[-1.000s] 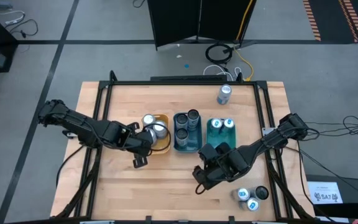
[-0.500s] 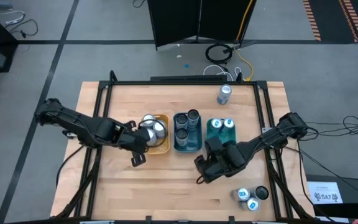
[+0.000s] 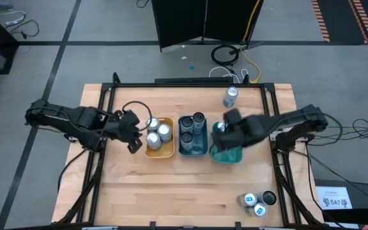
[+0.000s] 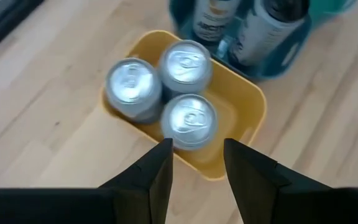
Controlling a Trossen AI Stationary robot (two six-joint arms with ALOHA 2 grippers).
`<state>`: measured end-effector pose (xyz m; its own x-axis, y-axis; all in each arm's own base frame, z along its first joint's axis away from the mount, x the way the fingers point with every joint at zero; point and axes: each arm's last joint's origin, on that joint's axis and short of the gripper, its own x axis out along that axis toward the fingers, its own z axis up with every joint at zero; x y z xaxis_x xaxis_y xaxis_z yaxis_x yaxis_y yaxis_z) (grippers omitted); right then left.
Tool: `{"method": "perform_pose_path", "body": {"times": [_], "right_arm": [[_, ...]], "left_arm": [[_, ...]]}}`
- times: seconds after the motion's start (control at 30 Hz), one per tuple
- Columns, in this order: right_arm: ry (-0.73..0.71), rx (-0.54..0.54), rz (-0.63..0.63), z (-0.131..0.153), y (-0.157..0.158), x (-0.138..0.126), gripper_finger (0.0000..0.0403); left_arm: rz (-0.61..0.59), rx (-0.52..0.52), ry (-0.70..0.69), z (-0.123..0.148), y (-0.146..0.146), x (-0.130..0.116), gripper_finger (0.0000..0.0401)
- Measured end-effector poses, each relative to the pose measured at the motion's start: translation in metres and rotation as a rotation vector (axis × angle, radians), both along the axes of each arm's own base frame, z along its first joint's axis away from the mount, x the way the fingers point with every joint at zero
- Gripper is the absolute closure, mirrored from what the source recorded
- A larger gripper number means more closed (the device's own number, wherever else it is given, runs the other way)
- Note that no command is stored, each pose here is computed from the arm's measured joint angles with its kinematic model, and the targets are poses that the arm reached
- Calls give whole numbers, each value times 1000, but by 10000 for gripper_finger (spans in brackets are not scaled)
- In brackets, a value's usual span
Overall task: Sort soda cans
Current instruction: Put the blue-white soda can into the yellow bin
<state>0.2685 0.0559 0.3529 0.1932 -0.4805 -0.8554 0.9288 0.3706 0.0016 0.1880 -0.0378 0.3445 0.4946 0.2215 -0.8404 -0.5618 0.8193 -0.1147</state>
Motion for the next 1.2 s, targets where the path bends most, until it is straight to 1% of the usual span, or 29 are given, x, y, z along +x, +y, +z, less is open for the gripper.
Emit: {"method": "perform_pose_path", "body": {"times": [0.17,0.23,0.37,0.43,0.57,0.67,0.77,0.87,1.03,1.2], "right_arm": [[-8,-49,-38,19,-48,-29,22],[2,-58,-68,22,-67,-42,22],[0,-74,-113,21,-100,-66,22],[-28,-50,-108,15,-116,-73,22],[-90,13,-43,-9,-153,-74,22],[-95,15,-89,-30,-178,-77,22],[-89,-5,-128,-45,-199,-80,22],[-76,12,-115,-56,-219,-78,22],[-21,58,-112,-80,-246,-70,22],[4,85,-105,-101,-263,-60,22]], "left_arm": [[46,14,-12,2,7,-2,248],[92,21,-27,2,10,-1,248],[179,7,-42,2,19,0,248],[220,0,-46,2,24,1,248],[284,-10,-65,3,33,2,248],[309,-14,-86,4,38,4,248],[335,-26,-113,5,41,6,248],[354,-31,-114,5,42,6,248],[386,-42,-120,5,45,6,248],[388,-42,-119,5,45,6,248]]}}
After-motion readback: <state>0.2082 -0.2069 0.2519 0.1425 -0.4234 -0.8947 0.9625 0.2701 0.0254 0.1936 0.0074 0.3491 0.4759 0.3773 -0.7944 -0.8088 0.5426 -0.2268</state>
